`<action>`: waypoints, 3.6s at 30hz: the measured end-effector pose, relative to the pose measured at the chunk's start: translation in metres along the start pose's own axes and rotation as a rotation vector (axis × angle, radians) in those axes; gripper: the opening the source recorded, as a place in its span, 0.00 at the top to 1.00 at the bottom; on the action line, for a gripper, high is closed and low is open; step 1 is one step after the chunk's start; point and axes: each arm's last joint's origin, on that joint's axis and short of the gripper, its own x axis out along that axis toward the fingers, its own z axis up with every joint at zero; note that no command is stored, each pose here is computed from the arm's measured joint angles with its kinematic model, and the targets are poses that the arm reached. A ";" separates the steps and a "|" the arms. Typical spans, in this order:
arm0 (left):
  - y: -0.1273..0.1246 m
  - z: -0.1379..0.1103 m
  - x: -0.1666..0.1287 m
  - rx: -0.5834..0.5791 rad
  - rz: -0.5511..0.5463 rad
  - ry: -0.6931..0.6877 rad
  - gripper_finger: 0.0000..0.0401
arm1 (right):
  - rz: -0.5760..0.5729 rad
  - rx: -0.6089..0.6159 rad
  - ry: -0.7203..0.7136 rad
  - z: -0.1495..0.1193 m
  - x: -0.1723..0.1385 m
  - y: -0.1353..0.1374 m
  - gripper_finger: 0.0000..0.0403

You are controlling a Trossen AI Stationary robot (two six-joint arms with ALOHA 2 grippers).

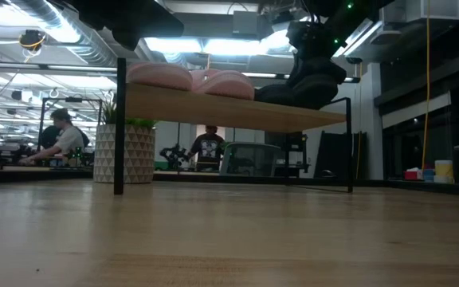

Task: Pick and place slides into the shelf
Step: Put the black slide on the shelf, then return to Home Position

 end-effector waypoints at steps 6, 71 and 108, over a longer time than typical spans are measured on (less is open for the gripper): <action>0.000 0.000 0.000 0.000 0.000 0.000 0.99 | -0.001 0.060 0.003 -0.001 0.000 0.000 0.88; 0.097 0.069 -0.056 0.163 -0.117 -0.162 1.00 | 0.438 0.405 -0.516 0.051 -0.118 0.124 0.98; 0.118 -0.084 -0.100 -0.069 -0.086 -0.331 1.00 | 0.419 0.549 -0.865 -0.072 -0.092 0.203 0.93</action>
